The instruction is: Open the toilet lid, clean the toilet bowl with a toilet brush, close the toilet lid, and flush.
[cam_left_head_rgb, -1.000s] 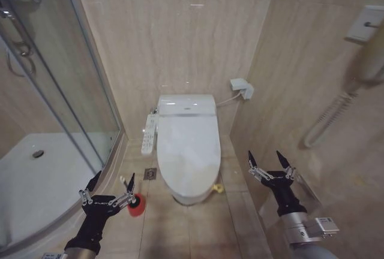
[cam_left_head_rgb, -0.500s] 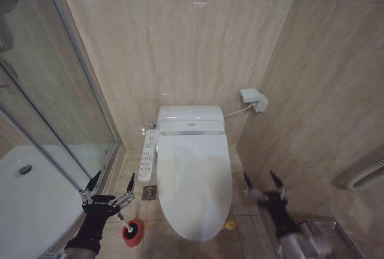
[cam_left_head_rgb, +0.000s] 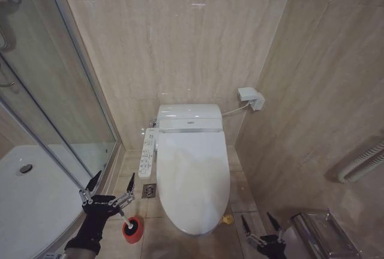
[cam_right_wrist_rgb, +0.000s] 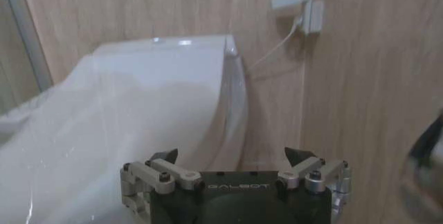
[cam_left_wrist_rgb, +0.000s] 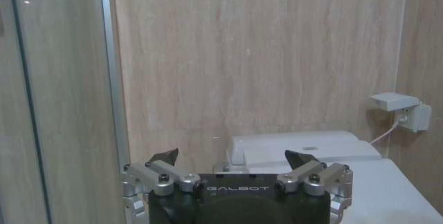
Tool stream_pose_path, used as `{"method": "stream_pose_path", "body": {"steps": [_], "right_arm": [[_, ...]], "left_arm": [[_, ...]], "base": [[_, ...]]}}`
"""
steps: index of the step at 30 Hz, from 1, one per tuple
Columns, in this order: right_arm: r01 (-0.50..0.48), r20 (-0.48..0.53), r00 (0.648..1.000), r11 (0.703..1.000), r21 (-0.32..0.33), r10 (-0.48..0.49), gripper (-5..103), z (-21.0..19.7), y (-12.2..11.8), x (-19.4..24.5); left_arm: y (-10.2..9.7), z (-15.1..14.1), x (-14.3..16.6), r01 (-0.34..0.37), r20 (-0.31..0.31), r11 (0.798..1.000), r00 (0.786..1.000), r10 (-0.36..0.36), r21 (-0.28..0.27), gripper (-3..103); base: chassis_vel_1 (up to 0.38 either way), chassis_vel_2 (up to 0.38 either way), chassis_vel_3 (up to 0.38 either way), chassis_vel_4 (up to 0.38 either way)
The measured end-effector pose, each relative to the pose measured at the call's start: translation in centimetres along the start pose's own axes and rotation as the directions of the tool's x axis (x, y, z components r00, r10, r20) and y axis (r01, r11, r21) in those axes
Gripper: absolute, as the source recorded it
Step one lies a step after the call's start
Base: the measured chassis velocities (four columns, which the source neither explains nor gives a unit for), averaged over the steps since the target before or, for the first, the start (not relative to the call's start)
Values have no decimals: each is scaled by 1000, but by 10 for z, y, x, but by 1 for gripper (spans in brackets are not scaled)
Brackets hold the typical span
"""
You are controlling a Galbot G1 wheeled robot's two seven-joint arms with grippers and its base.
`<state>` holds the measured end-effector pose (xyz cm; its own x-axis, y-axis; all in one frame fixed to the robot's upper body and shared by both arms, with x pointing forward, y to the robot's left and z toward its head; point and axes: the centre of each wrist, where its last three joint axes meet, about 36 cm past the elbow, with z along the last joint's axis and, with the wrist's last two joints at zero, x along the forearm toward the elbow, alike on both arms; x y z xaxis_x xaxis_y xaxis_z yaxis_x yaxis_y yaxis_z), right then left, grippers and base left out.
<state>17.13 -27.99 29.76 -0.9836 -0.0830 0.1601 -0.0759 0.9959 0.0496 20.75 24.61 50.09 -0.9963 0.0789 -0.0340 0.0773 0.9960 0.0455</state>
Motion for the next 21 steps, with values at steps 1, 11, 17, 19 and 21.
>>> {"method": "stream_pose_path", "body": {"steps": [1,11,17,19,21], "right_arm": [[0,0,1000,1000,0,0,100,0,0,0],[-17,-141,990,1000,8,18,100,42,9,-23],[-3,-160,987,1000,10,5,100,47,20,-38],[3,-154,988,1000,16,0,100,46,22,-47],[6,-141,990,1000,23,-2,100,44,21,-57]], "left_arm": [[0,0,0,0,0,1000,1000,0,0,100],[0,0,0,0,0,1000,1000,0,0,100],[0,0,0,0,0,1000,1000,0,0,100],[0,0,0,0,0,1000,1000,0,0,100],[0,0,0,0,0,1000,1000,0,0,100]], "base": [[0,0,0,0],[0,0,0,0],[0,0,0,0],[0,0,0,0],[0,0,0,0]]}}
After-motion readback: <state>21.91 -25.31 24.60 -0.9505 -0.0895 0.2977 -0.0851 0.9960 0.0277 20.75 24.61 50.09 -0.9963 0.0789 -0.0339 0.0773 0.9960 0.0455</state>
